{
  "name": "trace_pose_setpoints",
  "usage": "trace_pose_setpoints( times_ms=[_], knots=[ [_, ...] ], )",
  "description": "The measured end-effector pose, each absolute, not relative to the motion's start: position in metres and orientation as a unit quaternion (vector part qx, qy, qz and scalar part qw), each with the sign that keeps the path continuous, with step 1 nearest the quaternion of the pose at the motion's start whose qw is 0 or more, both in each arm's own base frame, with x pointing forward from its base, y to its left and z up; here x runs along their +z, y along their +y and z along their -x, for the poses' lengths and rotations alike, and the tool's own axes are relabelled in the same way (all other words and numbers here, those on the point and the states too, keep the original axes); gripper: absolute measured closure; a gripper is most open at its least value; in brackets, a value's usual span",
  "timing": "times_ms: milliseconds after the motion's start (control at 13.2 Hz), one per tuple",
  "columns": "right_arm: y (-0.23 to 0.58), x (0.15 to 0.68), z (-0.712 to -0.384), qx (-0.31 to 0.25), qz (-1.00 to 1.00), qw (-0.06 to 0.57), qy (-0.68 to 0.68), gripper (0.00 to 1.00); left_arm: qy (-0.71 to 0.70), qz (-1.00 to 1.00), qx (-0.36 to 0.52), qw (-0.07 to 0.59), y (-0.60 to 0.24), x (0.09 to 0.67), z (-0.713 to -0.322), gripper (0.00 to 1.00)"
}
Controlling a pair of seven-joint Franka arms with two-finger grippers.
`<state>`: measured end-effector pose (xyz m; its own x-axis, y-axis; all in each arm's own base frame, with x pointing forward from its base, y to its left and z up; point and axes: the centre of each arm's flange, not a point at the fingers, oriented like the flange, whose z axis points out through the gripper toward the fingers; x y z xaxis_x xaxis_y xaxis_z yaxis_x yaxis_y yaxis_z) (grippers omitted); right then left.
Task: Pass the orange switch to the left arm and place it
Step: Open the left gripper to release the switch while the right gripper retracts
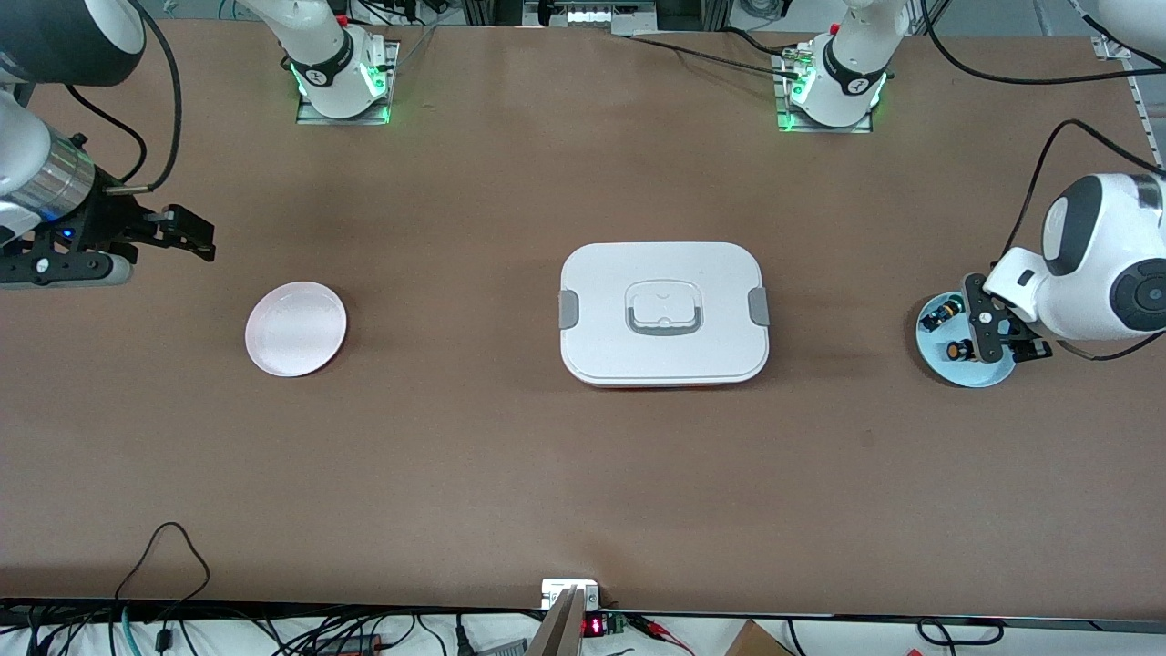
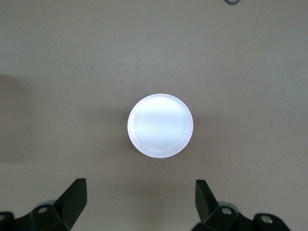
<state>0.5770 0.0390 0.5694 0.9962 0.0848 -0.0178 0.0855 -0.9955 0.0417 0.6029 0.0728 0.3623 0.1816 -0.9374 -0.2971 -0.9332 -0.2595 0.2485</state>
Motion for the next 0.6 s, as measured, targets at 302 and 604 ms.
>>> trace_pose_setpoints(
  times_ms=[302,604],
  knots=[
    [0.037,0.578,-0.574,-0.009,-0.998,0.026,0.058,0.0,-0.497,-0.838,-0.226,-0.01,0.012,0.428,-0.605,0.0],
    [0.036,0.576,-0.572,-0.019,-0.998,0.027,0.058,0.0,-0.303,-0.931,-0.204,-0.009,-0.034,0.493,-0.601,0.0]
  ],
)
